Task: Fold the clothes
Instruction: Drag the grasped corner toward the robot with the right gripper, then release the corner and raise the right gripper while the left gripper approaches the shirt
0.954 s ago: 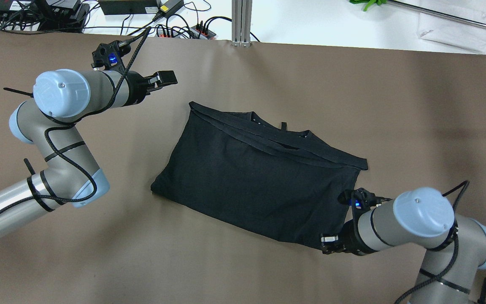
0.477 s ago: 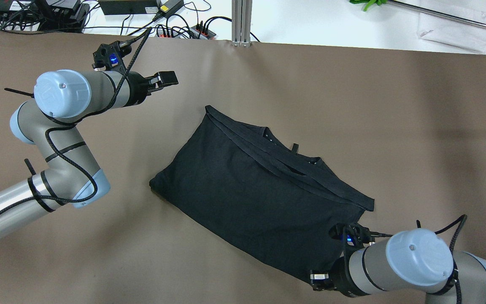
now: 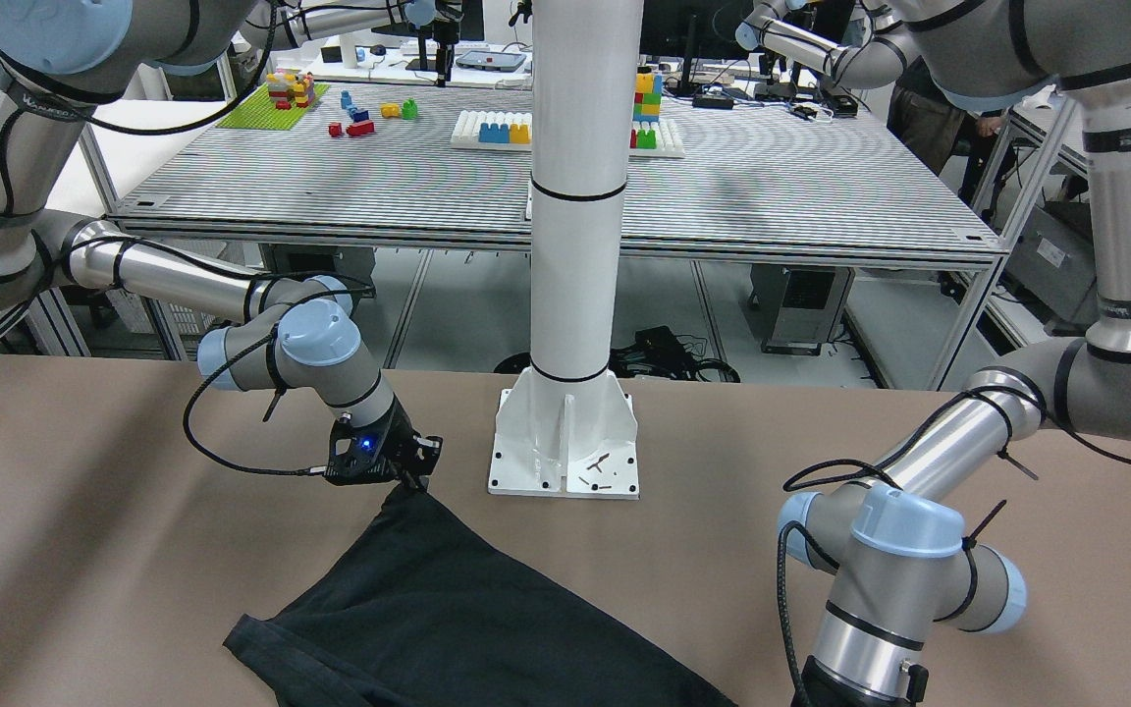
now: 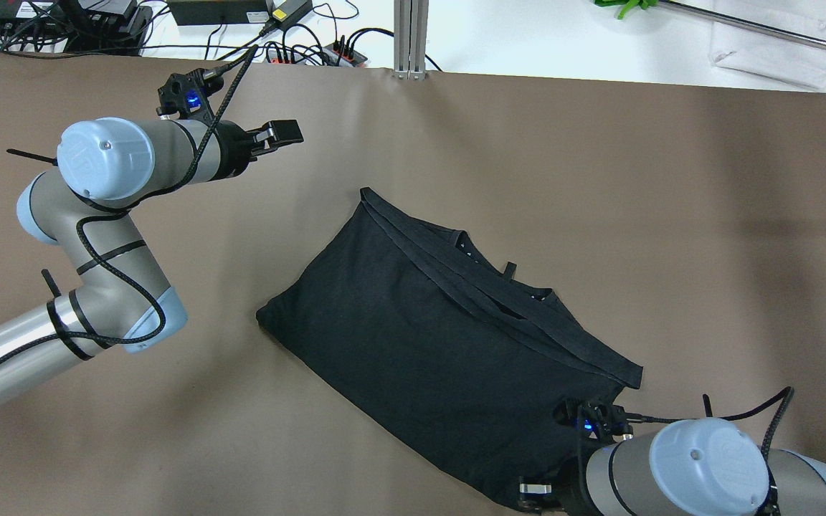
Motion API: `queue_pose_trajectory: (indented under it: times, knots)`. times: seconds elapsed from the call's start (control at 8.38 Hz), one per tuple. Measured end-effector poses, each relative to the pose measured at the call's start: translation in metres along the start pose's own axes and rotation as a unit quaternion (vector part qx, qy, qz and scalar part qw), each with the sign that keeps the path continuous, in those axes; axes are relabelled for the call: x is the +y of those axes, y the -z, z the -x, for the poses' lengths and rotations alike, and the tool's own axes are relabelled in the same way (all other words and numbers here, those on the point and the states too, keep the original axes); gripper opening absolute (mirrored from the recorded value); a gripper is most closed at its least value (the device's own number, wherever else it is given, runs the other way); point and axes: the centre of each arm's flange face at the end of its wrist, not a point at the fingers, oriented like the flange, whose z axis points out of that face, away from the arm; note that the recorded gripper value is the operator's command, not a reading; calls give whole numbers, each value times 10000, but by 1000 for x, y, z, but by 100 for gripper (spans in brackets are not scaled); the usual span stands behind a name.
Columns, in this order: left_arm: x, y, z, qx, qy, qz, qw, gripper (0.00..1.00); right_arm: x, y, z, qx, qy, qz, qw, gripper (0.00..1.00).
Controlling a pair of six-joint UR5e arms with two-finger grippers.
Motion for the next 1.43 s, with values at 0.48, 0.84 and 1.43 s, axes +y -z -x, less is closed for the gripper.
queue_pose_trajectory:
  times: [0.48,0.84,1.43]
  knots:
    - [12,6,11,-85,47,113,9999,94,-93,47,-26,288,166,-683,9971,94]
    - [75,29,33,-492,182,538,9972,94,-143,69,-33,609,248,-1149,9912,94]
    - [192,43,63,-760,193,739,9942,94,-185,94,-57,926,629,-1460,9829,94]
